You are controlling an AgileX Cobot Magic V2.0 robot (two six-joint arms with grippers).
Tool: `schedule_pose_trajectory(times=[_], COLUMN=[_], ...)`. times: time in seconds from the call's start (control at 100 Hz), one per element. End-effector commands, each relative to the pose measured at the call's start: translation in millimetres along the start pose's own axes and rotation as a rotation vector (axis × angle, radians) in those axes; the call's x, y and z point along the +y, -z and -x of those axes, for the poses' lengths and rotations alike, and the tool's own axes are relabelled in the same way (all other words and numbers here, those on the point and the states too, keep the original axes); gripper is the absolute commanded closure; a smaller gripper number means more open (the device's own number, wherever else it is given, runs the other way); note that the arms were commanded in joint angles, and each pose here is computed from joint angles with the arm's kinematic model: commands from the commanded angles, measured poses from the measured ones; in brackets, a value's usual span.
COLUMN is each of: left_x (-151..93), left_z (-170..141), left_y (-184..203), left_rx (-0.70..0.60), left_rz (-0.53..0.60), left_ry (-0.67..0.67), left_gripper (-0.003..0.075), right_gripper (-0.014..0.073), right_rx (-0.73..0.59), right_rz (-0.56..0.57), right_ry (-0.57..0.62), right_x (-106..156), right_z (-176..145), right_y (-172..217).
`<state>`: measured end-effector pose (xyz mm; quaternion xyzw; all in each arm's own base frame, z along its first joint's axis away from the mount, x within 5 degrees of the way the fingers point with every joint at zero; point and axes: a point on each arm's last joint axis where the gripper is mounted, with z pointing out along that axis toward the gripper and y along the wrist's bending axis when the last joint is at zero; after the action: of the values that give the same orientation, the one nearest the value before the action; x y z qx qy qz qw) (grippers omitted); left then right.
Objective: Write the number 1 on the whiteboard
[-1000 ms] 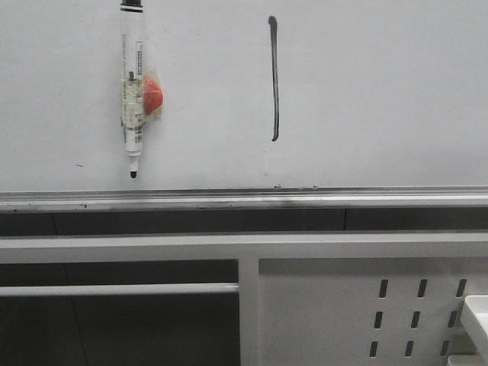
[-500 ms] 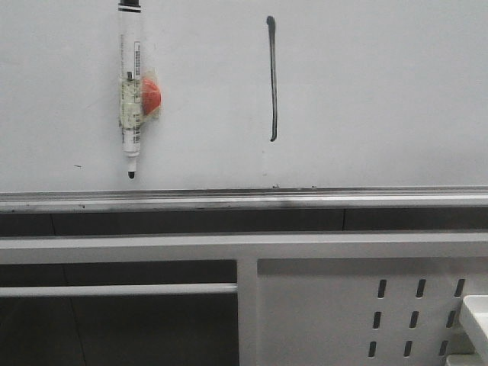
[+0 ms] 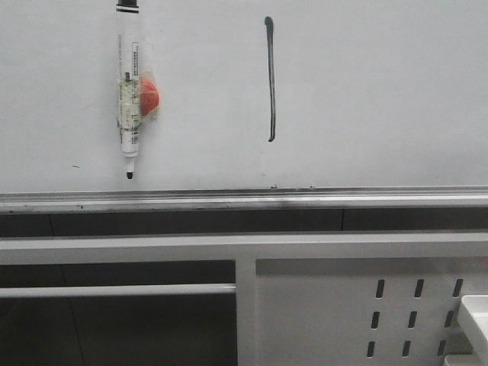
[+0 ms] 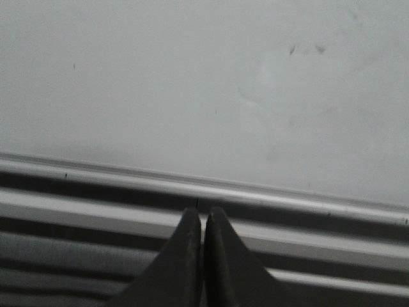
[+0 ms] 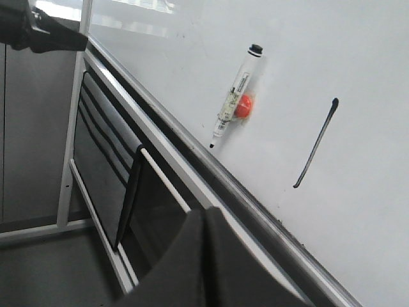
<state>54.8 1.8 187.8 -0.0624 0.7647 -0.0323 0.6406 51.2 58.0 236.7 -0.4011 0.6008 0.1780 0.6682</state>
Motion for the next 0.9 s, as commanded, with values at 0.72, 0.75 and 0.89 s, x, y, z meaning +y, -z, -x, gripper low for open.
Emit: schedule_pose_trajectory(times=[0.72,0.75,0.89], left_x=[-3.1,-3.1,-3.1], left_z=[-12.6,-12.6,-12.6], left_y=[-1.3,-1.3,-1.3], left_rx=[0.036,0.036,0.036], left_rz=[-0.075,-0.075,-0.075], left_ry=[-0.121,-0.121,-0.121], left_gripper=[0.0740,0.0740,0.0740], right_gripper=[0.0654,0.0654,0.0654], right_rx=[-0.090,-0.090,-0.090], right_rz=[0.001,0.001,0.001], right_ry=[0.000,0.000,0.000], right_x=[-2.1,-2.1,-2.1], right_z=[14.3,14.3,14.3], right_y=[0.2,0.2,0.2])
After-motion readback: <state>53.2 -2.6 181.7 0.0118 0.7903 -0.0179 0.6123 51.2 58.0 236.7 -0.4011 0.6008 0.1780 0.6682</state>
